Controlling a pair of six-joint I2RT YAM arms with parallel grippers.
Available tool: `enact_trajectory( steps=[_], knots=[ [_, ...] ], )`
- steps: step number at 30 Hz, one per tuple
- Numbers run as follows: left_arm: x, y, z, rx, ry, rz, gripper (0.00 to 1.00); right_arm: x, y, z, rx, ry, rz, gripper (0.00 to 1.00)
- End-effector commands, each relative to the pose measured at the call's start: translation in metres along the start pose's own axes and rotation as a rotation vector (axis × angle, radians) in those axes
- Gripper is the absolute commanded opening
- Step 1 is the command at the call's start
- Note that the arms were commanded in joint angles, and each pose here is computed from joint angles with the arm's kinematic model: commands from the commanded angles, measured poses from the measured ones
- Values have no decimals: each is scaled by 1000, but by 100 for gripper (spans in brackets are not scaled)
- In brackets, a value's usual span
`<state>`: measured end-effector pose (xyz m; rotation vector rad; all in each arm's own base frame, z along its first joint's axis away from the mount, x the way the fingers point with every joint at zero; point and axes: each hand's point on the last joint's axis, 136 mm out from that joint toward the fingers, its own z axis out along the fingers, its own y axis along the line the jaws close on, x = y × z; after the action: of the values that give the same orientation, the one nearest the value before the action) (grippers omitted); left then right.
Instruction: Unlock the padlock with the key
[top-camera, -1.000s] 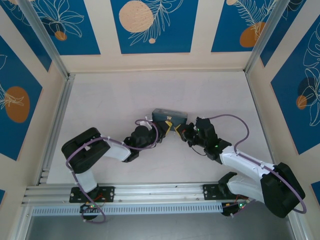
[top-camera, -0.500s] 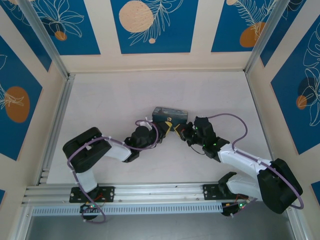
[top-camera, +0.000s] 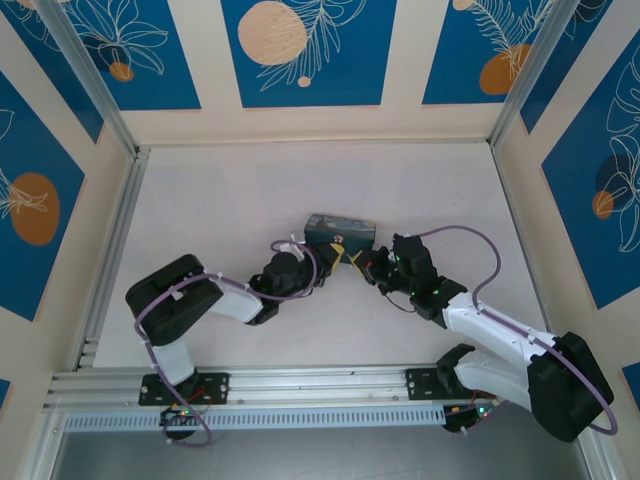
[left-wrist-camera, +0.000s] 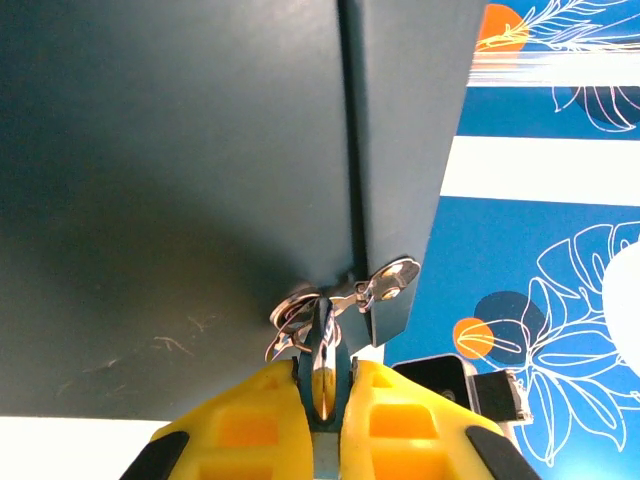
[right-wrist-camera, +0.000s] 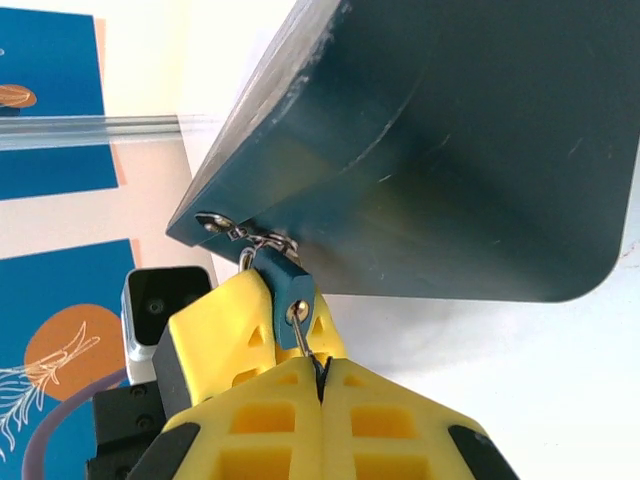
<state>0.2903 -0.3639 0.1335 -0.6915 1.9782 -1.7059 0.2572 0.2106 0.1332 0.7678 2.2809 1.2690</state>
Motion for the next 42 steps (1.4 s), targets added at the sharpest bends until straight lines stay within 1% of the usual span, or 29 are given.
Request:
enact_trajectory(
  steps=[1,5,16,32,42],
  knots=[
    [4,-5,0,20,8,-4,0,3,6,-5,6,23,-70,0],
    [4,-5,1,19,8,-3,0,4,9,-4,8,33,-97,0],
    [4,-6,1,18,11,-1,0,-1,21,6,-5,36,-105,0],
    [5,-7,2,26,16,-10,0,-12,23,14,-14,13,-82,0],
    [7,-17,3,55,26,-21,0,-15,29,17,-100,-16,-105,0]
  ],
)
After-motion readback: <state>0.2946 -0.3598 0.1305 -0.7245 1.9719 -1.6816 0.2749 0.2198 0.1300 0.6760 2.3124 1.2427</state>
